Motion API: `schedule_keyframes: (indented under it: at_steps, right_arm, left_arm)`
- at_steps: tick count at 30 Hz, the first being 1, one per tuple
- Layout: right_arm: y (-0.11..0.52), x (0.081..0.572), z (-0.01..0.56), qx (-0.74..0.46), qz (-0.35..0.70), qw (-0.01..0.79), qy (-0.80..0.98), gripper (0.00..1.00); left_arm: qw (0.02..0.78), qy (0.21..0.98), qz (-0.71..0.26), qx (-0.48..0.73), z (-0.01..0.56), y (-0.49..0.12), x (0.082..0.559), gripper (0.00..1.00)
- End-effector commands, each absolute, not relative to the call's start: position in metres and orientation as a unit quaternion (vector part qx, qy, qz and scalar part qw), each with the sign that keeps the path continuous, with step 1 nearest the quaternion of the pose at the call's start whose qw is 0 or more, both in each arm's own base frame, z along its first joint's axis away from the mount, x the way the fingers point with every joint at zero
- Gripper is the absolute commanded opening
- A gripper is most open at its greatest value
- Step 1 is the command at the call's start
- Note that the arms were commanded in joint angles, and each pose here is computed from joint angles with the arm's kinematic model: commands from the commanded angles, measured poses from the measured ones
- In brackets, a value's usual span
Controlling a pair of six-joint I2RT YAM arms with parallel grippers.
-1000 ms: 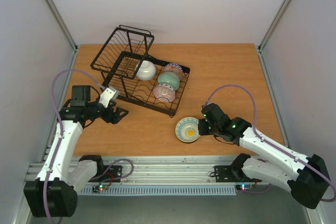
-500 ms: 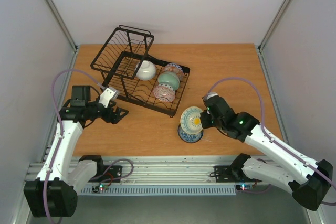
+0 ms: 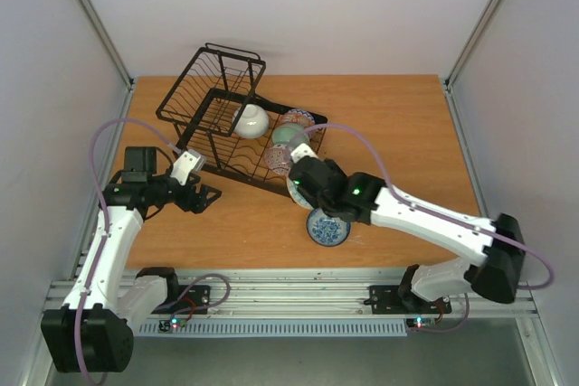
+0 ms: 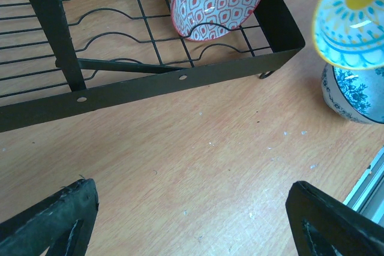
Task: Load the bowls into the dish rack
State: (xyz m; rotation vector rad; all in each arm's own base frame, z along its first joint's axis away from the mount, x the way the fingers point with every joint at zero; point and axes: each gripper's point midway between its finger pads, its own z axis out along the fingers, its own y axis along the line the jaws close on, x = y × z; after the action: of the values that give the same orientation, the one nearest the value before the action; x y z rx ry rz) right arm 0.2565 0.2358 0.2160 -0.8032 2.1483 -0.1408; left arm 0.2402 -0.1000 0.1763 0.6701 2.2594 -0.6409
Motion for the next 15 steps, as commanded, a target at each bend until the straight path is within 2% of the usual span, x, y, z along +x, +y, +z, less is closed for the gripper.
schedule_keyframes:
  at_steps: [1,10,15]
  right_arm:
    - [0.246,0.291,0.251,-0.34,-0.186,0.475,0.79,0.01]
    - [0.287,0.306,0.235,-0.407,-0.274,0.492,0.719,0.01]
    - [0.311,0.303,0.229,-0.431,-0.277,0.513,0.689,0.01]
  left_arm:
    - [0.358,0.862,-0.243,0.264,0.182,-0.101,0.241,0.87]
    - [0.359,0.859,-0.25,0.266,0.183,-0.103,0.241,0.87]
    - [0.358,0.859,-0.25,0.268,0.182,-0.103,0.24,0.87]
